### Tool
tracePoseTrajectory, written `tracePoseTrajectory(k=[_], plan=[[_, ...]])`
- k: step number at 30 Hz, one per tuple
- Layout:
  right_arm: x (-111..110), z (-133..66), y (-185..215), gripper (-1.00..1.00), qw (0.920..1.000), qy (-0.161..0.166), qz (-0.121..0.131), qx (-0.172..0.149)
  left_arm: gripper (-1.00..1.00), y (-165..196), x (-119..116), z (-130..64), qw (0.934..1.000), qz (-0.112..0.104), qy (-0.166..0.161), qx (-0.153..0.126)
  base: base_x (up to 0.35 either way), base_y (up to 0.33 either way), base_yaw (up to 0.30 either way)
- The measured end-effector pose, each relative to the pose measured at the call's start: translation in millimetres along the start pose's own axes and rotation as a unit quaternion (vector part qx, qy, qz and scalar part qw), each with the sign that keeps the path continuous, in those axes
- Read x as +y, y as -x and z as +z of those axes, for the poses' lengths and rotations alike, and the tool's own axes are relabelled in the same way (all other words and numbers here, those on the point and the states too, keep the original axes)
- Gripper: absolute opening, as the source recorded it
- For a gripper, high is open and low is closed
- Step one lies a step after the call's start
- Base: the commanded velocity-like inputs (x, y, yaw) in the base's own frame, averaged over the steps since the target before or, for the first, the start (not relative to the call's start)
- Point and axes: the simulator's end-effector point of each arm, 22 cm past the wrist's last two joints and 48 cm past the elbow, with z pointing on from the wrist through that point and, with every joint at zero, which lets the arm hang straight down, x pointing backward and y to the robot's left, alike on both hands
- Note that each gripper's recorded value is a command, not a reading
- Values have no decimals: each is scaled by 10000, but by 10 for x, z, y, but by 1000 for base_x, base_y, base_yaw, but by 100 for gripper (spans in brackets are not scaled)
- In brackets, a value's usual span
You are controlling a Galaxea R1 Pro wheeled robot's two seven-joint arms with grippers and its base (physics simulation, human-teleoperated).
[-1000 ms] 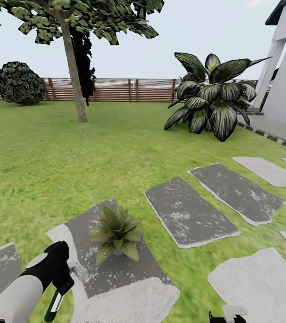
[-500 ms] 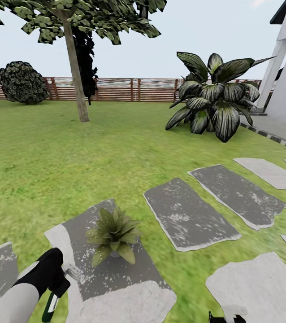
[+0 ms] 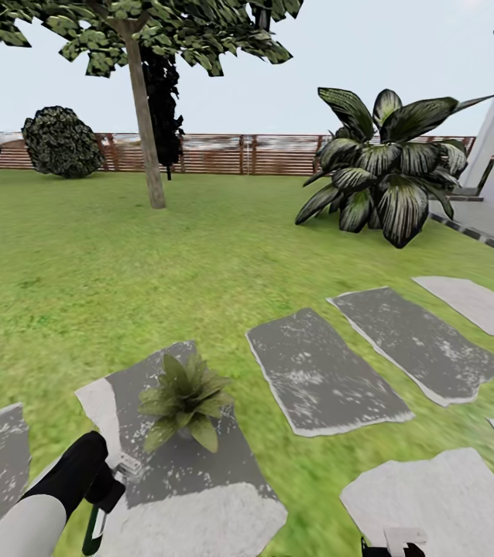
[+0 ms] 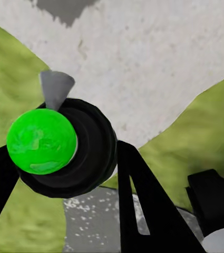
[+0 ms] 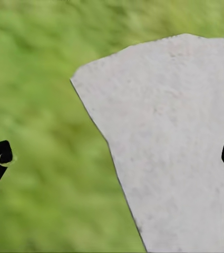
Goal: Pick up the pesticide atomizer in the garden and spray insectifuge to fully cover both potted plants in the garden.
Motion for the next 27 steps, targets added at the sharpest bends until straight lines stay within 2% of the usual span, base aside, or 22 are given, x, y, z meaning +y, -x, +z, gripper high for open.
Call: tracePoseTrajectory(k=[6, 22, 27], plan=[[0, 0, -10, 100, 10000, 0, -3, 11, -100, 16, -35, 7, 10000, -42, -62, -28, 67, -273, 220], [-7, 0, -12, 100, 10000, 3, -10, 6, -100, 29, -38, 2, 10000, -49, -65, -46, 174, -262, 10], [13, -1, -10, 100, 10000, 14, -2, 6, -100, 34, -35, -1, 10000, -53, -63, -55, 146, -257, 192]])
